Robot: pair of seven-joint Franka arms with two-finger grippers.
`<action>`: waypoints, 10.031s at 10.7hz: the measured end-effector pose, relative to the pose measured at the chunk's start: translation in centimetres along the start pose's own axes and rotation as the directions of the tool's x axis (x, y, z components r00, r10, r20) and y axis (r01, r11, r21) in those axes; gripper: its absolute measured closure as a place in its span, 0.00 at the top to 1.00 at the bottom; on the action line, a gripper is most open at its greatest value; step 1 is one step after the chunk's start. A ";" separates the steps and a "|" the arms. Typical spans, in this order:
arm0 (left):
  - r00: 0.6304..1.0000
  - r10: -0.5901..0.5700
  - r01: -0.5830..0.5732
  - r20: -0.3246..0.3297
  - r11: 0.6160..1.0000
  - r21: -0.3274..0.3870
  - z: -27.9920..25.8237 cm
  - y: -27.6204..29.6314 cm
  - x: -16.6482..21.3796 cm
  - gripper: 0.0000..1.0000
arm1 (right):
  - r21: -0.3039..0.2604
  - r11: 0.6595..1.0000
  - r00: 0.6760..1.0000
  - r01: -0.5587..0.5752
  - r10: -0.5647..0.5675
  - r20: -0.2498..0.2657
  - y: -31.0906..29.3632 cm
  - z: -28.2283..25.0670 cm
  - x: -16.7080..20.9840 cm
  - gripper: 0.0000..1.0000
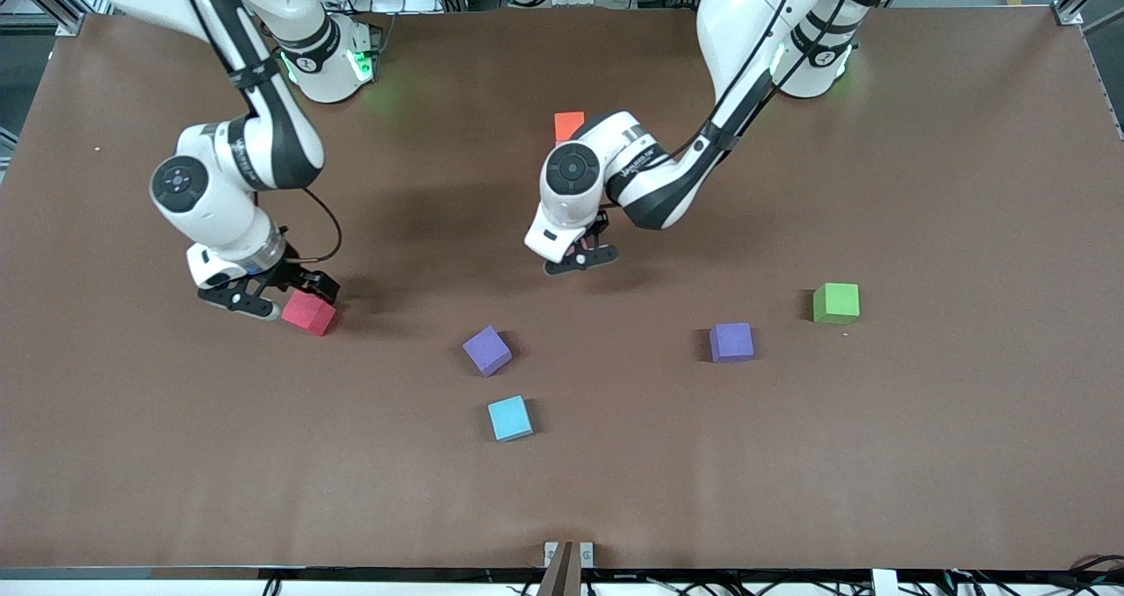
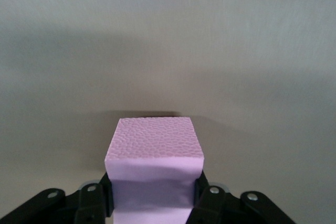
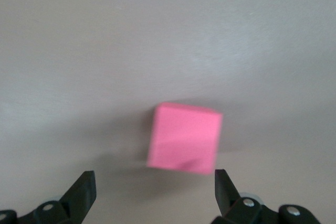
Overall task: Arrange blocks into number 1
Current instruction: 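Grasp the red block with the right gripper while the left gripper holds pink, then place pink in line with the left gripper while the right gripper carries red, then grasp the purple block with the left gripper while the right gripper holds red, then place red below pink with the right gripper while the left gripper carries purple, then hold purple below red with the left gripper while the right gripper retracts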
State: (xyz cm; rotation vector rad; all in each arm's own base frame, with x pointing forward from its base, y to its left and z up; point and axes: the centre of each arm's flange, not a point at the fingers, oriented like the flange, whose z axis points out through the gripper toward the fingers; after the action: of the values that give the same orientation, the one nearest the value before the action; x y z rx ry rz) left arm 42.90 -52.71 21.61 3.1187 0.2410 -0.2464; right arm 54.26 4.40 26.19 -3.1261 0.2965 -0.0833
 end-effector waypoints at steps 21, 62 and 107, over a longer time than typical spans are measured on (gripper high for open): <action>0.980 0.197 -0.198 -0.033 0.980 -0.021 2.9 -2.3 -9.5 0.56 | 0.047 0.994 0.995 -0.098 0.098 0.010 -1.4 4.5 2.3 0.62; 0.977 0.140 -0.130 -0.160 0.989 0.076 -3.7 -24.9 23.3 1.00 | 0.042 0.973 0.973 0.228 -0.229 0.012 -45.0 4.9 -26.1 0.73; 0.974 0.203 -0.204 -0.096 0.979 0.002 1.0 -0.1 -0.9 0.56 | 0.021 0.981 0.981 0.191 -0.190 -0.046 3.6 -31.9 8.8 1.00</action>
State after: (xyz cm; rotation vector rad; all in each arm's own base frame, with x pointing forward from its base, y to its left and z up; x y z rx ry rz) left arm 41.88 -52.74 20.76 3.1188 -0.0783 -0.0928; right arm 60.56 -0.59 58.53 -3.1211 -0.0057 -0.1543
